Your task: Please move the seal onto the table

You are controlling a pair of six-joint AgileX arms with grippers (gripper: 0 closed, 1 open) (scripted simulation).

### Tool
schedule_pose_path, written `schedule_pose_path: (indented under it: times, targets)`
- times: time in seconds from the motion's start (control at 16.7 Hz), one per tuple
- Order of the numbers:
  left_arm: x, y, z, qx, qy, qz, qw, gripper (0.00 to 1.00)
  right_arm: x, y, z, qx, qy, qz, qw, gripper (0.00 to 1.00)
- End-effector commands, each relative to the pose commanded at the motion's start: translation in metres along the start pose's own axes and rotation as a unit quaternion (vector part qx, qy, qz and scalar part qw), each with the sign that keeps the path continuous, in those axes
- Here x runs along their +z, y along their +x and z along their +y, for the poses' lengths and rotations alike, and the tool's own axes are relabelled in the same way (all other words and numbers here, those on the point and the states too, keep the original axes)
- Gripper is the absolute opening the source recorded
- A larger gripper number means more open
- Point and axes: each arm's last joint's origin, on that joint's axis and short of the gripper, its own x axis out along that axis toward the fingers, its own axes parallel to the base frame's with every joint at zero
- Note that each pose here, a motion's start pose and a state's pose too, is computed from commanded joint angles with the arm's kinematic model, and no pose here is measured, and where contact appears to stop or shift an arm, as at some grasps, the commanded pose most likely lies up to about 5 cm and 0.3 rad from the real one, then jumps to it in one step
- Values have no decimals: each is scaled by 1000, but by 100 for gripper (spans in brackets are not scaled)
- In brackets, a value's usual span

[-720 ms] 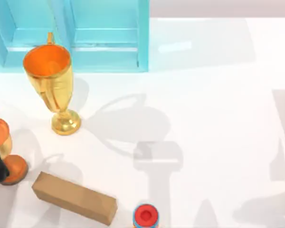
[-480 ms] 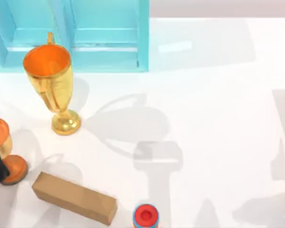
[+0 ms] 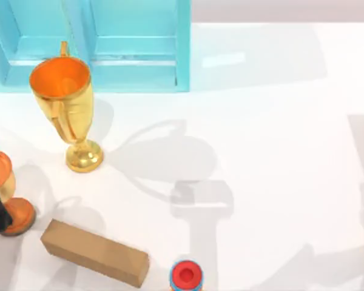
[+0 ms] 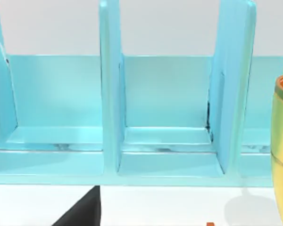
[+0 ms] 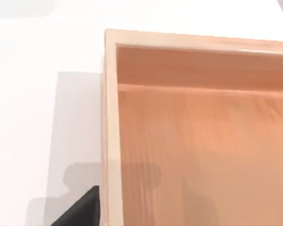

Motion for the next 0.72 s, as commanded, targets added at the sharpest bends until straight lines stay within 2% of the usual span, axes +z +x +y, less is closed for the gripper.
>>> schedule_pose_path:
  times: [0.12,0.24,0.48,0.72]
  targets:
    - [0,0,0,0,0,0,1000,100,22,12,-13,-4,-12,94,996,100]
    - [0,0,0,0,0,0,1000,100,40,31,-28,1,-18,189,982,100]
    - [0,0,0,0,0,0,1000,100,62,77,-64,32,-15,353,935,100]
    - [0,0,0,0,0,0,1000,100,63,116,-96,70,-2,457,886,100]
